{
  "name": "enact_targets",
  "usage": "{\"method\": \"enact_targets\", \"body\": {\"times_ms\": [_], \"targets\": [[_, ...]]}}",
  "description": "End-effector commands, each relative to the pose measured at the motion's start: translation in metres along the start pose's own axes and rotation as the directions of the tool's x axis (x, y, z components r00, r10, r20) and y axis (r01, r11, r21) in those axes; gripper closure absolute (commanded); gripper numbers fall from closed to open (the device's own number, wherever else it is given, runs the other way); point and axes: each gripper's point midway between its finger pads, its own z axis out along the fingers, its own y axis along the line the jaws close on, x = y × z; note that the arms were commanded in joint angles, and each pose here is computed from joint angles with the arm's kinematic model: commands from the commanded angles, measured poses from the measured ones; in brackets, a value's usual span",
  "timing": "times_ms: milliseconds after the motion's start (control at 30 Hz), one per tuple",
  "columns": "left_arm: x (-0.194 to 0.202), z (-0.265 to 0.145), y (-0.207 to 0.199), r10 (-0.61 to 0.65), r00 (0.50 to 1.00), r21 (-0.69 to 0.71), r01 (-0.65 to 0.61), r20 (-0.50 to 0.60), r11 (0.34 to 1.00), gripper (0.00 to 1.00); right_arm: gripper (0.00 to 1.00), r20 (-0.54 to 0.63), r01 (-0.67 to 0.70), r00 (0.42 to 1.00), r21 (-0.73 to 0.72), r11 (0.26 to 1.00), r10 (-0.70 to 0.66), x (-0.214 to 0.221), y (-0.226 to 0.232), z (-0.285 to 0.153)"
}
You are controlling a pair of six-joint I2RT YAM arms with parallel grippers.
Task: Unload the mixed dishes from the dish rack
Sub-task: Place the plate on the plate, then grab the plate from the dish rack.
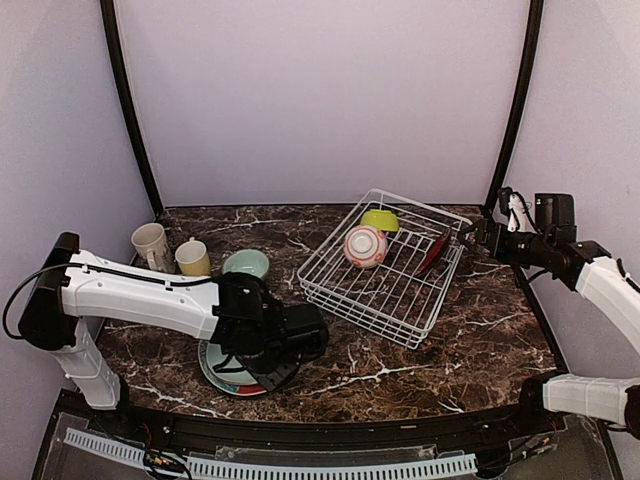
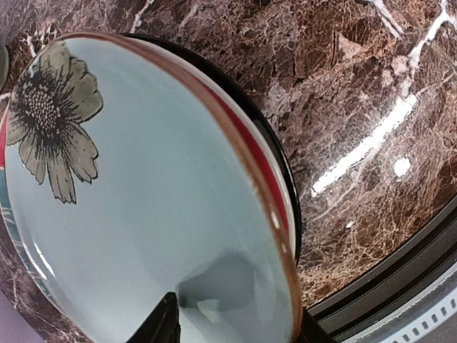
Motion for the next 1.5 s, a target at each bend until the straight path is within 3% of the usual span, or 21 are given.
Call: {"method": "enact_targets", "body": {"times_ms": [0,67,133,200,367,600,800,900,1000,1133,1267,1400,1467], "targets": [[-0.001,0.003,-0.005,-0.015,1.000,0.044,0.014,0.017,0.999,0.54,0.01,0.006,0.004,1.000,0.011,1.000,-0.004,0.001,-0.003,-0.001],[-0.001,0.003,-0.006,-0.010,1.000,0.054,0.009,0.020,0.998,0.49,0.01,0.006,0.004,1.000,0.016,1.000,-0.005,0.001,-0.003,-0.001],[-0.001,0.003,-0.007,-0.010,1.000,0.060,0.009,0.025,0.998,0.35,0.01,0.005,0.003,1.000,0.028,1.000,-0.003,0.001,-0.005,-0.002],[-0.002,0.002,-0.007,-0.013,0.999,0.068,0.011,0.033,0.998,0.28,0.01,0.005,-0.001,1.000,0.035,0.999,0.000,0.001,-0.006,-0.002],[-0.008,-0.010,-0.007,-0.030,0.996,0.100,0.022,0.081,0.995,0.25,0.01,-0.002,-0.016,1.000,0.032,0.999,0.016,0.004,-0.006,-0.001],[-0.042,-0.063,-0.007,-0.044,0.955,0.212,-0.019,0.292,0.977,0.21,0.01,-0.055,-0.082,0.995,0.046,0.996,0.085,0.003,-0.008,0.009],[-0.097,-0.122,0.018,-0.133,0.847,0.347,-0.064,0.515,0.936,0.21,0.01,-0.120,-0.147,0.981,0.062,0.987,0.154,0.004,0.004,0.034],[-0.131,-0.158,0.046,-0.205,0.749,0.380,-0.066,0.630,0.923,0.20,0.01,-0.149,-0.147,0.975,0.107,0.983,0.162,0.001,0.013,0.046],[-0.158,-0.194,0.071,-0.198,0.662,0.334,-0.084,0.723,0.939,0.19,0.01,-0.176,-0.169,0.963,0.205,0.964,0.206,0.005,0.008,0.056],[-0.193,-0.222,0.117,-0.193,0.570,0.250,-0.022,0.799,0.968,0.18,0.01,-0.184,-0.240,0.929,0.356,0.903,0.319,0.010,-0.010,0.066],[-0.217,-0.243,0.157,-0.230,0.495,0.237,0.050,0.838,0.970,0.18,0.02,-0.173,-0.287,0.914,0.363,0.887,0.367,0.007,-0.004,0.082],[-0.226,-0.251,0.185,-0.234,0.445,0.216,0.092,0.864,0.972,0.18,0.08,-0.150,-0.320,0.897,0.429,0.844,0.416,0.011,-0.010,0.097],[-0.225,-0.244,0.201,-0.262,0.444,0.230,0.126,0.857,0.965,0.18,0.14,-0.137,-0.342,0.884,0.461,0.818,0.447,0.012,-0.014,0.102]]}}
